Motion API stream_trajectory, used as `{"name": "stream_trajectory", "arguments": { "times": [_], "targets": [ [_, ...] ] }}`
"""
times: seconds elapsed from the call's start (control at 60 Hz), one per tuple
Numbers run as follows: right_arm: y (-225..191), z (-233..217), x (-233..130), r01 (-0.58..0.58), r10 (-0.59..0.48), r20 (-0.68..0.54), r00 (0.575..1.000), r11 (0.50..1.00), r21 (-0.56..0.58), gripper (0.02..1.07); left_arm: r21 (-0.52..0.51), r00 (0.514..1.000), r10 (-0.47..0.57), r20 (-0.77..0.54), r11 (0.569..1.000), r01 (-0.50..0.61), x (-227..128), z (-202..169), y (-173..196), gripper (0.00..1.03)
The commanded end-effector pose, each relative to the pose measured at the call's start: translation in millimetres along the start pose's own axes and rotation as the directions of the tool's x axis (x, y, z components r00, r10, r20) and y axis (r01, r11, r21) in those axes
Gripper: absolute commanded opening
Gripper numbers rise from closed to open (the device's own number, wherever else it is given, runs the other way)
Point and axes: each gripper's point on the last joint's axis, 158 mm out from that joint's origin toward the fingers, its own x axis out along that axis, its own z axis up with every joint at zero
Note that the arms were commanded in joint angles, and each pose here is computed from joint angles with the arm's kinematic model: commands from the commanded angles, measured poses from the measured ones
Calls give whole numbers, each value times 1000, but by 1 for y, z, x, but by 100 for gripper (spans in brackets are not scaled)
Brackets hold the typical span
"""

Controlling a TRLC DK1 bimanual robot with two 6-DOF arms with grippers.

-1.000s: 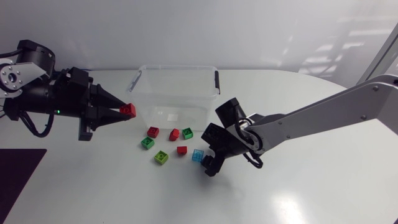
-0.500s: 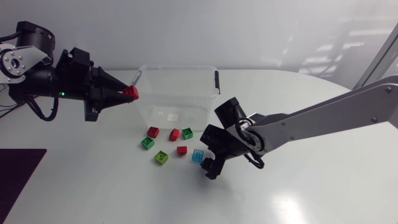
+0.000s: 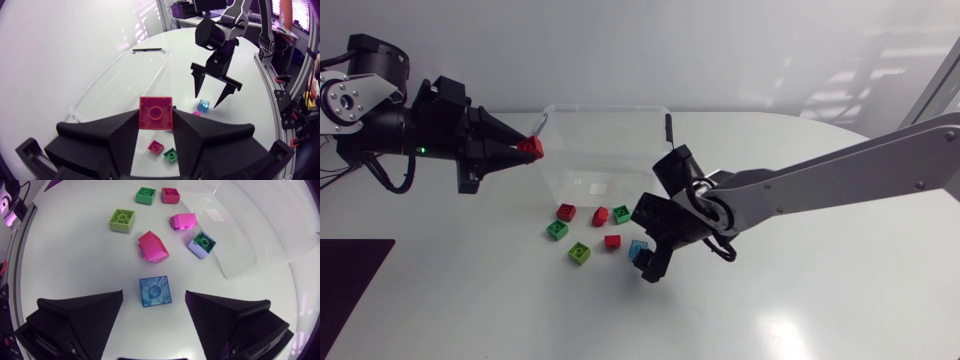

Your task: Place the duplo bricks in the container

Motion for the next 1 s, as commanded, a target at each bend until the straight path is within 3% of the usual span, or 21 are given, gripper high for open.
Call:
{"name": "stream_trajectory", "arguments": {
  "times": [0.0,0.2,0.317,0.45,0.683,0.833,0.983],
  "targets": [
    [4,-2,9,-23,23,-37,999,1000,-9,92,-2,1000,17,17,1000,-17,-3,3,10,30],
    [8,-4,11,-58,57,-113,992,998,-5,91,-3,999,24,21,1000,-24,-7,-1,12,30],
    [11,-3,14,-79,78,-149,986,997,-2,79,-1,999,26,28,1000,-26,-9,-2,13,30],
    [11,-3,17,-84,82,-194,977,996,-3,75,4,999,29,27,1000,-29,-10,-3,14,30],
    [13,-18,31,-76,70,-285,956,997,-11,39,7,999,31,26,999,-31,-10,-5,16,30],
    [16,-19,29,-82,79,-270,959,997,2,27,-6,999,22,30,1000,-21,-4,-2,22,30],
    [15,-8,-1,-55,57,-216,975,998,18,26,-31,999,17,44,999,-16,3,10,33,30]
  ]
}}
